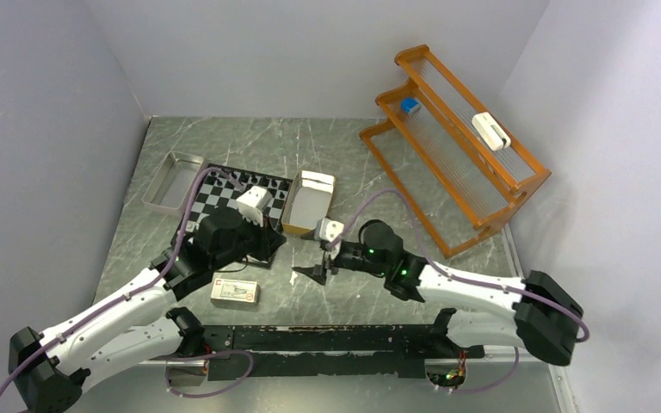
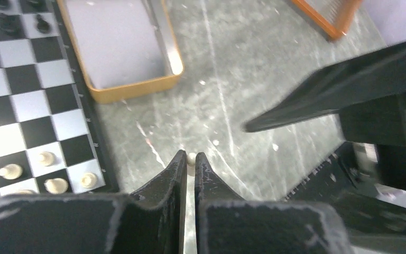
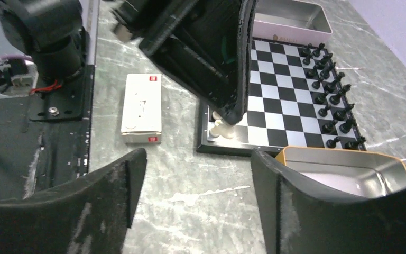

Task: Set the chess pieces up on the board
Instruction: Place the chess piece on the chessboard.

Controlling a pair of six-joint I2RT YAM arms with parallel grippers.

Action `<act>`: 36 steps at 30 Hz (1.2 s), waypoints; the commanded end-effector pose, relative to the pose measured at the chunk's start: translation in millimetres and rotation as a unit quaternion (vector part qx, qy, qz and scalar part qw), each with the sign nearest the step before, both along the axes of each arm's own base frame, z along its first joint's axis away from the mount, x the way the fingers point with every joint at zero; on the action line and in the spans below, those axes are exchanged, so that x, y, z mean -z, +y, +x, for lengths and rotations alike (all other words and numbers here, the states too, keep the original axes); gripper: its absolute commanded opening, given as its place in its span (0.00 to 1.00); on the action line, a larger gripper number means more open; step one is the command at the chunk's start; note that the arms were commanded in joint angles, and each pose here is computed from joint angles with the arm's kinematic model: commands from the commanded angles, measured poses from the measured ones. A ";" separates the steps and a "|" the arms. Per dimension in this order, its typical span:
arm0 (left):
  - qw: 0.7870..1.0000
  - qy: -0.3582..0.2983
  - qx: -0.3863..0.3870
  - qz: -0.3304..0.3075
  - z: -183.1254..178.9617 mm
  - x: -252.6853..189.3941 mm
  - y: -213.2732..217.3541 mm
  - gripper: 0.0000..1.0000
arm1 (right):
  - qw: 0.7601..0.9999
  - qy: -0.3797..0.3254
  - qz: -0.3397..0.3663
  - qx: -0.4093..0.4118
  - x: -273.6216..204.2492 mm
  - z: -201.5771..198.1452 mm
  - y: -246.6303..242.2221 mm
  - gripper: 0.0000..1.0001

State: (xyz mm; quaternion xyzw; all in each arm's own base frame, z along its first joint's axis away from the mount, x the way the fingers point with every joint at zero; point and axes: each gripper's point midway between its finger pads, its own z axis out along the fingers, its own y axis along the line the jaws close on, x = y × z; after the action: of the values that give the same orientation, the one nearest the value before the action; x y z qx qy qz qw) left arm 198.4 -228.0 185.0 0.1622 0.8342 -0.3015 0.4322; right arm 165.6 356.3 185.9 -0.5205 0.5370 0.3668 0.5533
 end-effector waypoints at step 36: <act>0.953 -0.060 -0.287 0.074 78.2 125.9 58.3 0.05 | 0.988 0.035 0.119 0.089 -95.2 -32.4 -91.9 1.00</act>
State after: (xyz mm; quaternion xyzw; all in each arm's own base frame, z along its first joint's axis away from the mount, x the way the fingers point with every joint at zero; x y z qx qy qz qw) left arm 273.5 -163.9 54.4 -0.0173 0.8472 -0.0748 0.5257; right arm 132.4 268.0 262.3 -0.3971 0.5663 0.3960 0.6040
